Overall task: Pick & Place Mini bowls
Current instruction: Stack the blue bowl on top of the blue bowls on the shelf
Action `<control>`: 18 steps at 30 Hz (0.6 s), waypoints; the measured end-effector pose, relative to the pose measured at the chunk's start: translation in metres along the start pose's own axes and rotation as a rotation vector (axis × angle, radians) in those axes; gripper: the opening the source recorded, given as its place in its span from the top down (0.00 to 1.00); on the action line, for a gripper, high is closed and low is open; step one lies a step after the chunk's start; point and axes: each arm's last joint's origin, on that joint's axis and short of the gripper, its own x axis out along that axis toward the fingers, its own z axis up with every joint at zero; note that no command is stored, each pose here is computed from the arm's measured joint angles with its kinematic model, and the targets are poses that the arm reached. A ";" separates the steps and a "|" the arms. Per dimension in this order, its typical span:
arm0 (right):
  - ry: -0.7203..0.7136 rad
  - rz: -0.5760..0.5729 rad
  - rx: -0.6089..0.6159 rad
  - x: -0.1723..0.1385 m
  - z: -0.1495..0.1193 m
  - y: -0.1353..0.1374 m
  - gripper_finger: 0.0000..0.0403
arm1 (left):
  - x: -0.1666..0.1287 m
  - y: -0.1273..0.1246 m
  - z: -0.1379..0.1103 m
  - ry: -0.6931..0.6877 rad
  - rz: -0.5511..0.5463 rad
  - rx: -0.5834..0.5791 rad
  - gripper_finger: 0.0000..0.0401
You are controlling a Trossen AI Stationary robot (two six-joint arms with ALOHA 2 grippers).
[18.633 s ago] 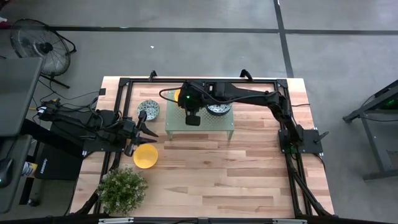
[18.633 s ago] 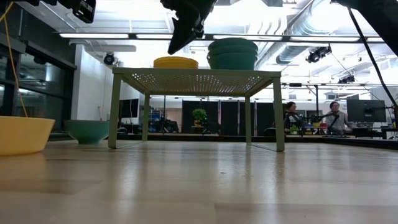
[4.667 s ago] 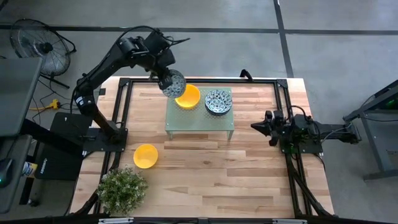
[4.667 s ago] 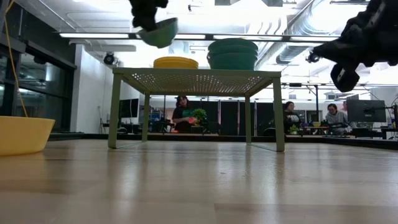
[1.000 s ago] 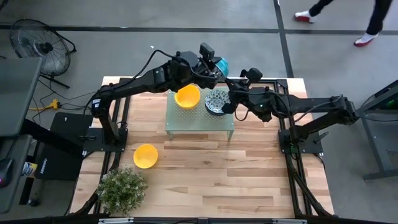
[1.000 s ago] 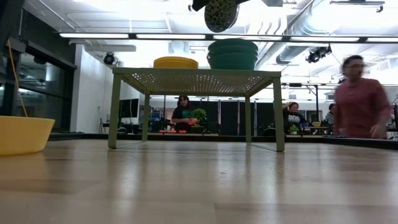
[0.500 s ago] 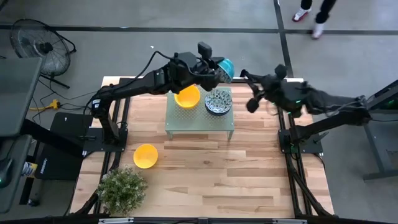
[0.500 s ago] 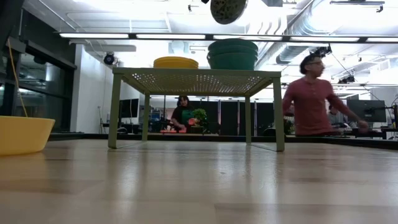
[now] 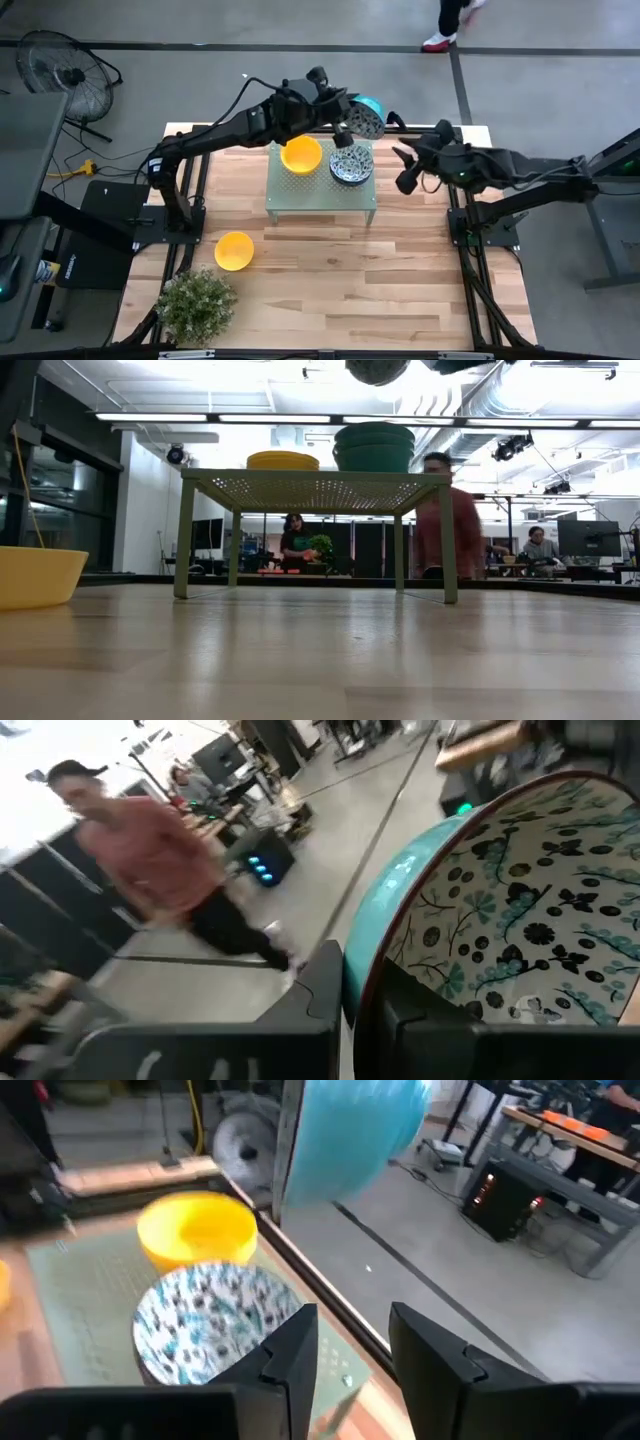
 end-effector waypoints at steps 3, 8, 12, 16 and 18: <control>0.003 0.009 -0.018 0.005 -0.009 0.005 0.72 | 0.013 0.001 -0.008 -0.006 -0.043 -0.092 0.98; -0.073 0.005 0.027 0.008 -0.008 0.007 0.71 | 0.026 0.004 -0.015 -0.009 0.008 -0.140 0.98; -0.143 -0.029 0.050 0.003 -0.002 0.002 0.71 | 0.032 -0.004 -0.021 0.033 0.005 -0.121 0.98; -0.202 -0.057 0.015 0.000 0.006 -0.002 0.71 | 0.041 -0.013 -0.019 -0.015 0.040 -0.124 0.98; -0.223 -0.075 0.022 0.001 0.009 -0.005 0.71 | 0.044 -0.016 -0.021 -0.012 0.039 -0.097 0.98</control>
